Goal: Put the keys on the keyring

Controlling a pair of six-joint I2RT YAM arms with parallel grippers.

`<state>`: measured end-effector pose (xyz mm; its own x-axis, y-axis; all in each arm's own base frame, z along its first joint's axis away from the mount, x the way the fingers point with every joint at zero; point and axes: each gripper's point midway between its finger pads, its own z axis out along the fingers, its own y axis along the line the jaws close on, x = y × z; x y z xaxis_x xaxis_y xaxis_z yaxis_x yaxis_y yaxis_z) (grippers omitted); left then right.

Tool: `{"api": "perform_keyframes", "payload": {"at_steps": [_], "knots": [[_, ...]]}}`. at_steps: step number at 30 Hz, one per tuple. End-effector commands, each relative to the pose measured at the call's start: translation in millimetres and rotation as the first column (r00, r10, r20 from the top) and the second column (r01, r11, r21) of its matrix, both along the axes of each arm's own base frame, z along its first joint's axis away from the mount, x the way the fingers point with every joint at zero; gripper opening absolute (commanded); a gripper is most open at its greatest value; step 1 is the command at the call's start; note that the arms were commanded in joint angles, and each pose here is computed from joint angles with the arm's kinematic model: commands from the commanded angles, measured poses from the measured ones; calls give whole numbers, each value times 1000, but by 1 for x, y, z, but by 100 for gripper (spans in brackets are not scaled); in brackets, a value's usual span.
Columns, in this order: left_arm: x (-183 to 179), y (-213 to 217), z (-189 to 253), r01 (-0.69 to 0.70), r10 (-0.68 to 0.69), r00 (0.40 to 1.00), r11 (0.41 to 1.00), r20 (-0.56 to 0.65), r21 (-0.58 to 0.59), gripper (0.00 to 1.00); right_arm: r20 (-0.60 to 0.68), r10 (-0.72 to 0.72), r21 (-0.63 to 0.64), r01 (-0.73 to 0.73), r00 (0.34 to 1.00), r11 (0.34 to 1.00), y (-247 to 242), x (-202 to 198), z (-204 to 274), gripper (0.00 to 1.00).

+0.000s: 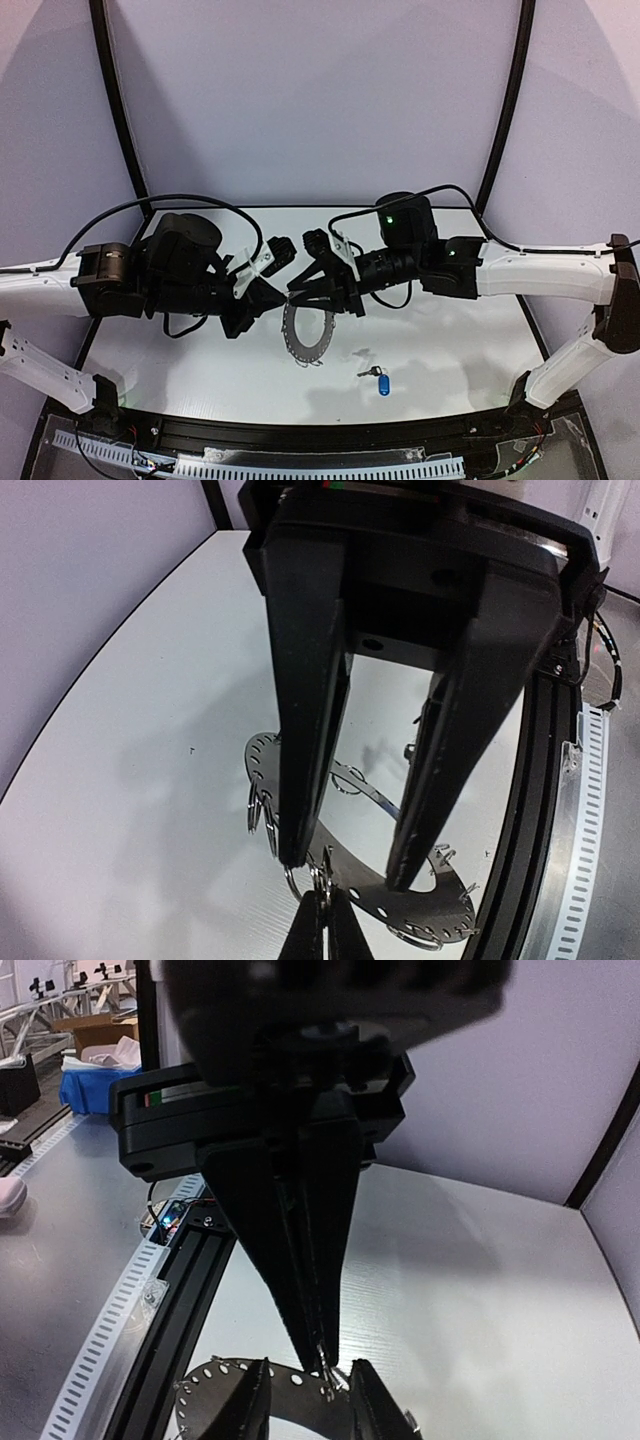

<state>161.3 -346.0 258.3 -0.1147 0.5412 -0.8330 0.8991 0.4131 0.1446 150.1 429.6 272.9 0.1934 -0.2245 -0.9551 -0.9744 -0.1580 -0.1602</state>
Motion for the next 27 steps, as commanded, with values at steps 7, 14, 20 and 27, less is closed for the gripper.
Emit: {"api": "perform_keyframes", "payload": {"at_steps": [7, 14, 20, 27], "knots": [[-2, -8, 26, 20, -19, 1000, 996, 15, -83, 1, 39, 12, -14, -11, 999, 1000, 15, -2, 3, 2], [-4, -3, 29, 17, -15, 1000, 995, 19, -96, 1, 42, -5, -62, 7, 999, 998, 10, -1, -5, 2], [-5, -2, 33, 19, -18, 1000, 993, 15, -119, 1, 45, -45, -69, 48, 998, 996, 9, 3, -5, 0], [-6, 1, 39, 12, -8, 1000, 987, 22, -162, 38, 69, -137, 152, 125, 988, 980, 5, 9, 42, 0]]}}
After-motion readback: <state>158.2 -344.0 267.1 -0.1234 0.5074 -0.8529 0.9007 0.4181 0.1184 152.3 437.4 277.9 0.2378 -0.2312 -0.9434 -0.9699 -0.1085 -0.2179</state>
